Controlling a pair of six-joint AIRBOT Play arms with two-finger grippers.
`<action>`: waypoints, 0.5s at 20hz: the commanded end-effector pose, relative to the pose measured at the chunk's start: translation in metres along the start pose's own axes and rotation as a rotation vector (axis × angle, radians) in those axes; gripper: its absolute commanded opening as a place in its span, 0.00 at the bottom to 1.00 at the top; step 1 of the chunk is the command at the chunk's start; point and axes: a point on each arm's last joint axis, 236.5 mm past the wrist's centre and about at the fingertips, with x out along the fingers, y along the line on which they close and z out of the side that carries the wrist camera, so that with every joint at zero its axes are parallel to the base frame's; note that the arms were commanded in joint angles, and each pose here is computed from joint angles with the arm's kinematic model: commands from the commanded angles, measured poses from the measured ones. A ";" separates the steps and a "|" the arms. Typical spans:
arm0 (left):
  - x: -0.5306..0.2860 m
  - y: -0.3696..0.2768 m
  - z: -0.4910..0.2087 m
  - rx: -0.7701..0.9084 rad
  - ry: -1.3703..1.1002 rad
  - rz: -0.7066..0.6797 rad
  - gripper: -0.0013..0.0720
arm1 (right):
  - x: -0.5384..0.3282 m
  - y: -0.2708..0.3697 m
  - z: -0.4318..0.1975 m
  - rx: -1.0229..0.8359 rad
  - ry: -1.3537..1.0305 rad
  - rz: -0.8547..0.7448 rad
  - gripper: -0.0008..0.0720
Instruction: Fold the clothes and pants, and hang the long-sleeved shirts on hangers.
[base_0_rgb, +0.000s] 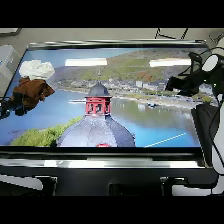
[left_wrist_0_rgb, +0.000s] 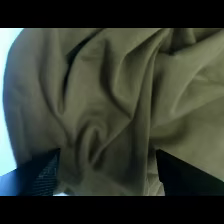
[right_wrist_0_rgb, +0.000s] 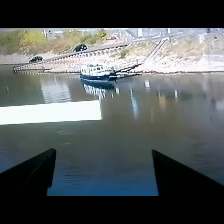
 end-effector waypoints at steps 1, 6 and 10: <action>0.016 0.000 0.000 -0.003 -0.029 -0.021 0.98 | 0.000 0.004 -0.011 0.001 0.047 0.013 0.97; 0.015 -0.008 0.000 0.005 -0.040 -0.035 0.14 | -0.002 0.006 -0.028 0.014 0.121 0.022 0.96; -0.026 -0.070 -0.019 0.258 -0.042 -0.138 0.05 | -0.002 0.005 -0.030 0.023 0.128 0.020 0.96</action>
